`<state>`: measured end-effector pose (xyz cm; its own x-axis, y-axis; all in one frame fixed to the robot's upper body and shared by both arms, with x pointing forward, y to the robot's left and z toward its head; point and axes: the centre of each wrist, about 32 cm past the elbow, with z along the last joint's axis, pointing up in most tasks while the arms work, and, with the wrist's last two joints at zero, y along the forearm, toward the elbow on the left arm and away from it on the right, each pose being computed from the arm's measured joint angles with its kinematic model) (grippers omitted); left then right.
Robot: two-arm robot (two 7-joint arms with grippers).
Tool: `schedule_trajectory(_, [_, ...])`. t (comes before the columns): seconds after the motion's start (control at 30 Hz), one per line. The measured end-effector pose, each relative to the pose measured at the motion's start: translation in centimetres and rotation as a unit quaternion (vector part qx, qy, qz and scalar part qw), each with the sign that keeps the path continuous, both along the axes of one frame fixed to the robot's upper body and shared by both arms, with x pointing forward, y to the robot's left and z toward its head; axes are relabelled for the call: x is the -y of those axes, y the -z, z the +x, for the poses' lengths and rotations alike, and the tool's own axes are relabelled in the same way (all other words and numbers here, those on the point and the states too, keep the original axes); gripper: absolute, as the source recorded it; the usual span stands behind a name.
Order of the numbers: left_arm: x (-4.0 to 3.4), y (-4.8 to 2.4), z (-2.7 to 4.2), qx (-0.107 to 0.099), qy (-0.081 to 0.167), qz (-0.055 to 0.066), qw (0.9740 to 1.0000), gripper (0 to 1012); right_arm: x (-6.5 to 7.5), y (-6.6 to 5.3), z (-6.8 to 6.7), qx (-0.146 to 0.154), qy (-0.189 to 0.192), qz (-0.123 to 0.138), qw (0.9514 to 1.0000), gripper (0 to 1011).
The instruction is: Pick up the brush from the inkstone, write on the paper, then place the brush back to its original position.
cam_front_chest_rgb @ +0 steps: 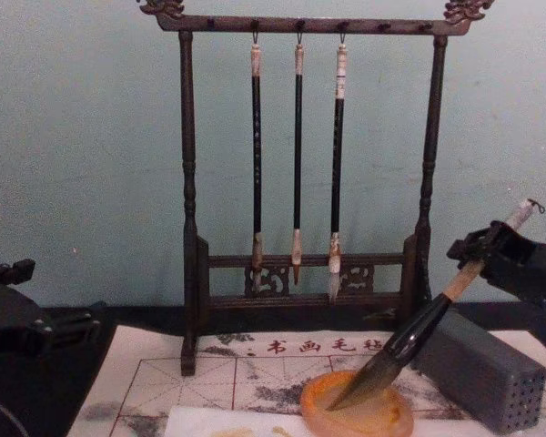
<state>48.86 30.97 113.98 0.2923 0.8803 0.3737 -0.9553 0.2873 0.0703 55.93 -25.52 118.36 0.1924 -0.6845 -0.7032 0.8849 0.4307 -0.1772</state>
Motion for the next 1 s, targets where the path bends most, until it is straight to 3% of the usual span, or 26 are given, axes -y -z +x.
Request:
schedule_trajectory(0.4, [0.0,0.0,0.0,0.0,0.0,0.0,1.0,1001,0.0,0.3,1.1,-0.014,0.009,0.015,0.9997,179])
schedule_trajectory(1.0, [0.0,0.0,0.0,0.0,0.0,0.0,1.0,1001,0.0,1.2,1.7,-0.034,0.018,0.023,0.999,179])
